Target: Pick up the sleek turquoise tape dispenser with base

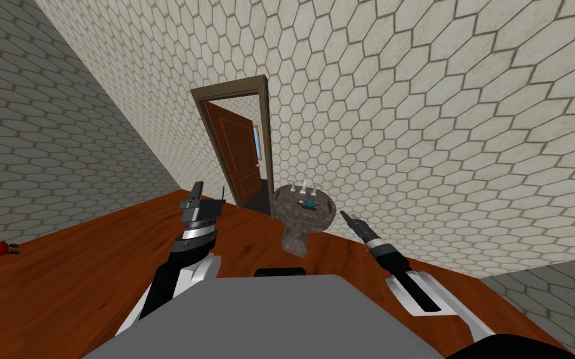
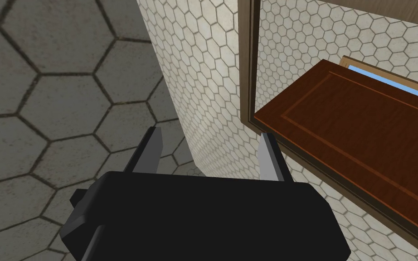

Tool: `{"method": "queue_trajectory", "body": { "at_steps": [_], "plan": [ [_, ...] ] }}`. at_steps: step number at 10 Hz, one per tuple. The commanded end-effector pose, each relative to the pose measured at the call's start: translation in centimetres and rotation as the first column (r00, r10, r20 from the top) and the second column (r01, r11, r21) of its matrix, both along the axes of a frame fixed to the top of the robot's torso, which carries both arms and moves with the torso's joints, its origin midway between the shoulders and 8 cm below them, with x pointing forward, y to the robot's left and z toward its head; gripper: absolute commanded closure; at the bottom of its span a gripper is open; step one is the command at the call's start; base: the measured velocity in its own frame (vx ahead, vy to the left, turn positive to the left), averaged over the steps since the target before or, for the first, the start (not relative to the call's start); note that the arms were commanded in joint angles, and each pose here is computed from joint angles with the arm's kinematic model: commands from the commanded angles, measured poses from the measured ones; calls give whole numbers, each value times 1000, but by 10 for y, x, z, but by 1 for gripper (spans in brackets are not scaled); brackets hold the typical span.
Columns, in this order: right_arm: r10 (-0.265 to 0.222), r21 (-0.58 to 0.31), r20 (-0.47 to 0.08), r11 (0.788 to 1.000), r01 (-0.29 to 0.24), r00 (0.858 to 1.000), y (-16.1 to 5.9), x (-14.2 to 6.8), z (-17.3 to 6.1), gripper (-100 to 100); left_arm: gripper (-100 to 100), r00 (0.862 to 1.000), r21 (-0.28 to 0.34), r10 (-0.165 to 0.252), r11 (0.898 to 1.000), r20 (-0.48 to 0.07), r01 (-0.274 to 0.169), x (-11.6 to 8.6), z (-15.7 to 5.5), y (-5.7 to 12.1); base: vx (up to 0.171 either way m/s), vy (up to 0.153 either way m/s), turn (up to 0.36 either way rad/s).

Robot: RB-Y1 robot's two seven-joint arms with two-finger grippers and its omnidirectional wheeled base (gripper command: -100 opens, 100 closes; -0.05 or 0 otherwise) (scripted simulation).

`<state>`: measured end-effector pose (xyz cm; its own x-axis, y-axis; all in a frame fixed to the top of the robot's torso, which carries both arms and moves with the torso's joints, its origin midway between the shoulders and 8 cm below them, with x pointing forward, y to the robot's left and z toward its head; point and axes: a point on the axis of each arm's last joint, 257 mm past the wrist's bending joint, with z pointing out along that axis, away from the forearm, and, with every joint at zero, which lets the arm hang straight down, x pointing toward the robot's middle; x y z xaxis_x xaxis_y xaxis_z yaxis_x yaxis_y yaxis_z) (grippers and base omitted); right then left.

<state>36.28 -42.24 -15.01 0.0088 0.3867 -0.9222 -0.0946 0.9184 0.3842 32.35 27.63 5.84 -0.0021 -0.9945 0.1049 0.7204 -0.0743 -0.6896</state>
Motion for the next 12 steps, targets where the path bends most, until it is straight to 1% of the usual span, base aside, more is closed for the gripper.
{"method": "queue_trajectory", "body": {
  "at_steps": [1,2,3,4,5,6,7,9,10,12],
  "plan": [
    [-7,-73,-37,997,4,999,-7,-6,-8,-100,0,1000,0,0,1000,0,0,0,0,0,50,100,18],
    [-30,-168,-90,986,15,995,-24,-13,-22,-100,0,1000,0,0,1000,0,0,0,0,0,55,88,74],
    [-29,-170,-90,985,13,995,-24,-13,-22,-100,0,1000,0,0,1000,0,0,0,0,0,49,58,39],
    [-55,-263,-141,965,16,988,-42,-21,-35,-100,0,1000,0,0,1000,0,0,0,0,0,66,73,81],
    [-83,-351,-190,936,11,978,-60,-31,-48,-100,0,1000,0,0,1000,0,0,0,0,0,90,126,139],
    [-75,-361,-193,932,1,978,-60,-30,-47,-100,0,1000,0,0,1000,0,0,0,0,0,69,88,49],
    [-103,-446,-239,895,-15,965,-78,-41,-59,-100,0,1000,0,0,1000,0,0,0,0,0,63,77,111],
    [-150,-591,-322,803,-75,935,-112,-62,-77,-100,0,1000,0,0,1000,0,0,0,0,0,129,141,146],
    [-144,-611,-331,786,-95,933,-113,-62,-77,-100,0,1000,0,0,1000,0,0,0,0,0,116,101,53],
    [-190,-721,-410,667,-189,892,-145,-89,-95,-100,0,1000,0,0,1000,0,0,0,0,0,115,100,158]
  ]
}}
